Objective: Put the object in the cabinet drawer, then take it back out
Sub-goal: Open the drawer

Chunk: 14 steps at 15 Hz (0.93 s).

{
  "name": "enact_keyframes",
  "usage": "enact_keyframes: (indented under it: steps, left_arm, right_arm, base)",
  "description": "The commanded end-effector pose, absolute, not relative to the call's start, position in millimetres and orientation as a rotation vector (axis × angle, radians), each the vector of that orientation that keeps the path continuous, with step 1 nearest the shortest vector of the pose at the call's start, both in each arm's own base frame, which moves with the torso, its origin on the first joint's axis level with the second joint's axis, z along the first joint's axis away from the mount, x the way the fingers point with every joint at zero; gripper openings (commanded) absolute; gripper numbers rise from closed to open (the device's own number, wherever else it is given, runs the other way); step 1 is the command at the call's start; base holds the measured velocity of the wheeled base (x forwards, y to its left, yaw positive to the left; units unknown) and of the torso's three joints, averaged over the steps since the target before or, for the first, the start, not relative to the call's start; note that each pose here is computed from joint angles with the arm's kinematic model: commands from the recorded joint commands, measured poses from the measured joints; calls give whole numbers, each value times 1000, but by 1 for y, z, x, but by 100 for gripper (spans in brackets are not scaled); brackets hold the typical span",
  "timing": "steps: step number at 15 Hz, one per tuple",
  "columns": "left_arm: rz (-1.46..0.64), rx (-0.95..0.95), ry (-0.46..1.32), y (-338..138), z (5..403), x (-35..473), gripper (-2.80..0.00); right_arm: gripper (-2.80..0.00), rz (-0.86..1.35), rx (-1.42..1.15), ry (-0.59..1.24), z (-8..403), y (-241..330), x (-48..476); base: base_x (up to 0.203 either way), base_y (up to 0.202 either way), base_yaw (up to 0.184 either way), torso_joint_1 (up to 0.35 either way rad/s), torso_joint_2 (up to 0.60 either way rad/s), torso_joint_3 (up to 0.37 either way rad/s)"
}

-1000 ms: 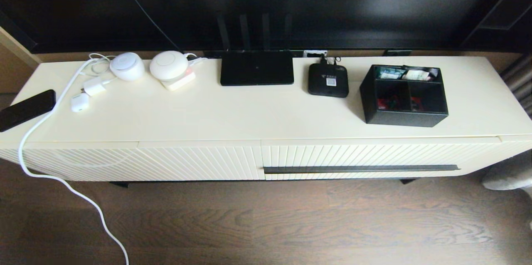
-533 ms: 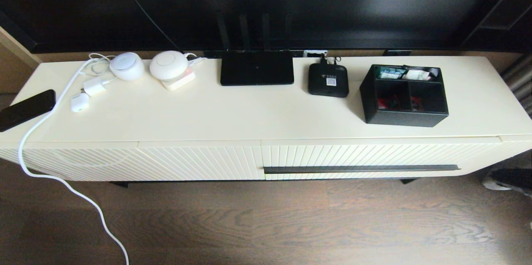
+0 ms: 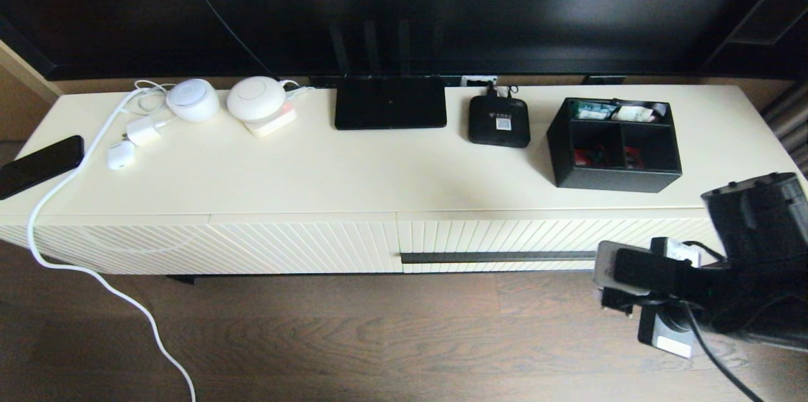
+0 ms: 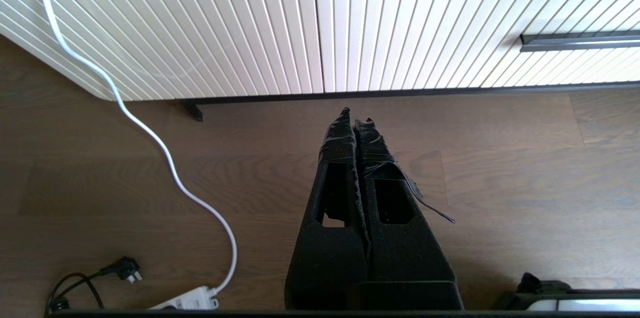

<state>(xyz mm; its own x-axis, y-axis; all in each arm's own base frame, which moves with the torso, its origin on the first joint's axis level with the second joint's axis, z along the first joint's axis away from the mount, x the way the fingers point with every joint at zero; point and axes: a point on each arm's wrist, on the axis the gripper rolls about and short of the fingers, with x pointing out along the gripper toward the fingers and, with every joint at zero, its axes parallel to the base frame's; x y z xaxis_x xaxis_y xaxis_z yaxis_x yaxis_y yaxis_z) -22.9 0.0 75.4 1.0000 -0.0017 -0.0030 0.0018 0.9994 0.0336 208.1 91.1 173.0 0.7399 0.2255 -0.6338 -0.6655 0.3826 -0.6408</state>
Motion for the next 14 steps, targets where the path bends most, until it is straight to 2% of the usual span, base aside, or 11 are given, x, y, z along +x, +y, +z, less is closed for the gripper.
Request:
enact_keyframes:
  steps: [1, 4, 10, 11, 14]
  left_arm:
    - [-2, 34, 6, 0, 75, -23, -280]
    - [-2, 34, 6, 0, 75, -23, -280]
    - [-2, 34, 3, 0, 76, -23, -280]
    - [-2, 34, 5, 0, 75, -23, -280]
    - [-2, 34, 5, 0, 75, -23, -280]
  right_arm:
    - [-280, 623, -1095, 477, 135, 101, 227]
    - [-280, 657, -1248, 443, 99, 97, 229]
    - [-280, 669, -1385, 381, 69, 88, 243]
    - [0, 694, -1396, 355, 65, 89, 244]
    - [0, 749, -1425, 353, 53, 90, 247]
  base:
    - [0, 0, 0, 0, 0, 0]
    - [0, 0, 0, 0, 0, 0]
    - [0, 0, 0, 0, 0, 0]
    - [0, 0, 0, 0, 0, 0]
    - [0, 0, 0, 0, 0, 0]
